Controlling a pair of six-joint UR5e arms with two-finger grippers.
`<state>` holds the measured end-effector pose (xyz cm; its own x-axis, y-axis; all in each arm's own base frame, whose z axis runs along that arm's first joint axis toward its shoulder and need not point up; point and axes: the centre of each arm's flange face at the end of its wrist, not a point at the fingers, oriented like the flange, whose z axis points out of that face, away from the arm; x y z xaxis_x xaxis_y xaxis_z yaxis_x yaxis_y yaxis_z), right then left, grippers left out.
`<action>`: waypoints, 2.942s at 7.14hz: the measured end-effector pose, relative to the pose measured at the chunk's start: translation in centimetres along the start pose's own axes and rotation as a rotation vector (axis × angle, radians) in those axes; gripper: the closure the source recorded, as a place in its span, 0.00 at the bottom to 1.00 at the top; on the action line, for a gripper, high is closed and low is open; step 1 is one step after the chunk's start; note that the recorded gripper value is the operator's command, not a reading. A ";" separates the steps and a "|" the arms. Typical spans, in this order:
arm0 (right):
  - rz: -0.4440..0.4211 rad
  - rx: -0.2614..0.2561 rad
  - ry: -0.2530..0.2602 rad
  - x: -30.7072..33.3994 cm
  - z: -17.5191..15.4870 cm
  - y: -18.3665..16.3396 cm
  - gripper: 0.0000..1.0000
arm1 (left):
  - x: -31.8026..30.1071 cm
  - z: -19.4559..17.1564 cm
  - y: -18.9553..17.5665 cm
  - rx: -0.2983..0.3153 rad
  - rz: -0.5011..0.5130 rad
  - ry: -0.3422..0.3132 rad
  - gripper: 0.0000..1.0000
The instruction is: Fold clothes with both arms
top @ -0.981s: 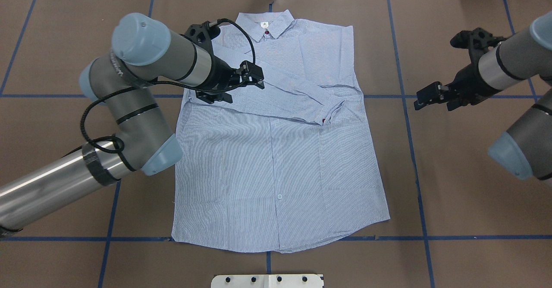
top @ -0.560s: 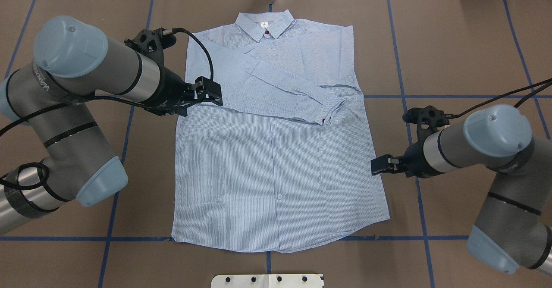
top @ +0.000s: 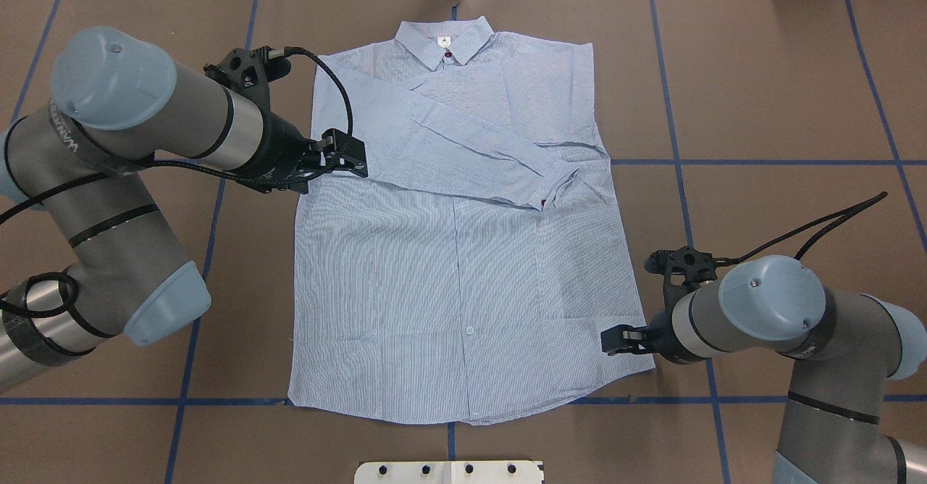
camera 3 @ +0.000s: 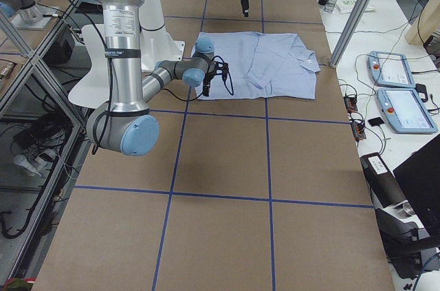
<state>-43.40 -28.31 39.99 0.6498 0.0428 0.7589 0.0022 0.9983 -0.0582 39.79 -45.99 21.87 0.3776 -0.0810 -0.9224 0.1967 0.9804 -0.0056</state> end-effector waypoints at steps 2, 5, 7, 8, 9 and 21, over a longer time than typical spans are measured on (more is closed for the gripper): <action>0.005 -0.012 0.022 0.3 0.9 0.2 0.15 | 0.0 0.1 0.0 0.000 0.001 -0.001 0.04; 0.011 -0.024 0.041 0.8 1.9 0.1 0.44 | 0.0 0.2 0.0 0.000 0.001 -0.001 0.06; 0.013 -0.026 0.043 1.0 2.0 0.1 0.62 | 0.0 0.2 0.0 0.000 0.002 -0.001 0.08; 0.013 -0.027 0.041 1.0 1.9 0.1 0.81 | 0.0 0.2 0.0 0.000 0.002 -0.001 0.10; 0.013 -0.027 0.039 0.9 1.8 0.1 1.00 | 0.0 0.2 0.0 0.000 0.001 -0.001 0.10; 0.004 0.018 -0.058 -1.2 -3.7 -0.4 1.00 | -8.3 3.6 5.7 -0.068 -0.058 -0.141 0.02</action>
<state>-41.40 -28.88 36.67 0.6044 0.0480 0.7952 -0.0138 0.9987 -0.0499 41.04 -40.35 30.90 0.4917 -0.1575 -0.8564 0.1616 0.9829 -0.0879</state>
